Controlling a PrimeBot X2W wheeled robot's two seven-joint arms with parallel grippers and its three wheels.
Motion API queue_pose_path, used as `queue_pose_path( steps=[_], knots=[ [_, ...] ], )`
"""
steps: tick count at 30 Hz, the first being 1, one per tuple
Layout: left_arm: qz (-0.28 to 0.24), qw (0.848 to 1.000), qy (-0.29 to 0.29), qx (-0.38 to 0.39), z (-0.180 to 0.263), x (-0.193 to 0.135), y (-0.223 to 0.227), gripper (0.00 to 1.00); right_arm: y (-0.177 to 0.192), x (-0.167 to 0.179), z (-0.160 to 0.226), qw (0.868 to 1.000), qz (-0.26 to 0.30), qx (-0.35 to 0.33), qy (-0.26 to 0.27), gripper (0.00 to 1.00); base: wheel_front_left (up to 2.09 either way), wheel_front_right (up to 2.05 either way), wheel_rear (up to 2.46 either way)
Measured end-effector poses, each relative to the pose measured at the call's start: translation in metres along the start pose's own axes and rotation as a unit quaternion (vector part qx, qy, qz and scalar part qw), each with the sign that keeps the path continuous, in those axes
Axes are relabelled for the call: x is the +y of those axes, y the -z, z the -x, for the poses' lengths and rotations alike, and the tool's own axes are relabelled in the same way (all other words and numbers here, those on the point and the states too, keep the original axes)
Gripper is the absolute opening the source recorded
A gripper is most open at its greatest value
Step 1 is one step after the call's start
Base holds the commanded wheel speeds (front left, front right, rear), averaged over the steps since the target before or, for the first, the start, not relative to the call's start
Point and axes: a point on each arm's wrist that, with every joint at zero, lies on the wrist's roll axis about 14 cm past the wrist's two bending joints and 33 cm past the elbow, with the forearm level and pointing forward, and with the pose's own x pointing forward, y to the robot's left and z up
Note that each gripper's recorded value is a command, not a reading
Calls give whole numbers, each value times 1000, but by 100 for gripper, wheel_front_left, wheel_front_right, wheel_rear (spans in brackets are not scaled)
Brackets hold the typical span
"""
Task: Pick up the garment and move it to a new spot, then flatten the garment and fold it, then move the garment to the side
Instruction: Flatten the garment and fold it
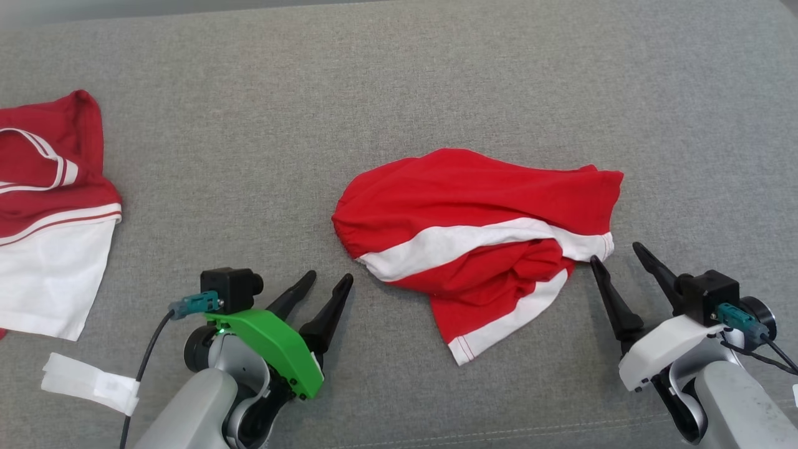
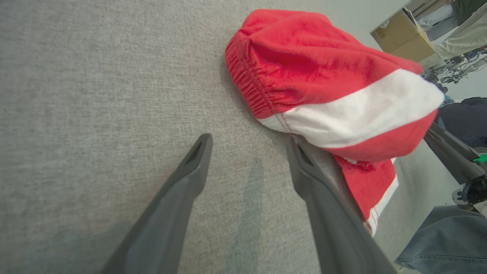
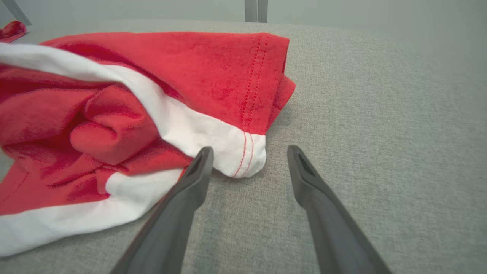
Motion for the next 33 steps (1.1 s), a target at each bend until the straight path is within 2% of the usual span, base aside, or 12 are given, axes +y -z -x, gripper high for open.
queue_pose_path(
  steps=[6, 15, 19, 24, 27, 29, 30, 33],
  knots=[
    [-5, 1000, -1, -2, 4, 4, -4, 100, 20, 2, -1, 999, -5, 33, -7, 100, 0, 0, 0],
    [-7, 1000, -10, -11, 10, 14, -13, 100, 18, 3, -13, 999, -7, 34, -14, 100, 0, 0, 0],
    [-2, 1000, -7, -12, 11, 12, -14, 100, 18, 6, -17, 999, -8, 35, -20, 92, 0, 0, 0],
    [2, 1000, -11, -13, 14, 15, -14, 100, 19, 12, -18, 999, -7, 37, -30, 70, 0, 0, 0],
    [6, 1000, -15, -8, 17, 18, -9, 100, 18, 12, -19, 999, -5, 35, -32, 73, 0, 0, 0],
    [6, 1000, -16, -7, 18, 18, -8, 100, 14, 11, -21, 999, 0, 31, -33, 87, 0, 0, 0],
    [6, 1000, -15, -8, 18, 18, -9, 100, 13, 10, -21, 999, 1, 30, -33, 89, 0, 0, 0],
    [7, 1000, -14, -9, 18, 18, -10, 100, 11, 10, -21, 999, 4, 26, -34, 82, 0, 0, 0]
  ],
)
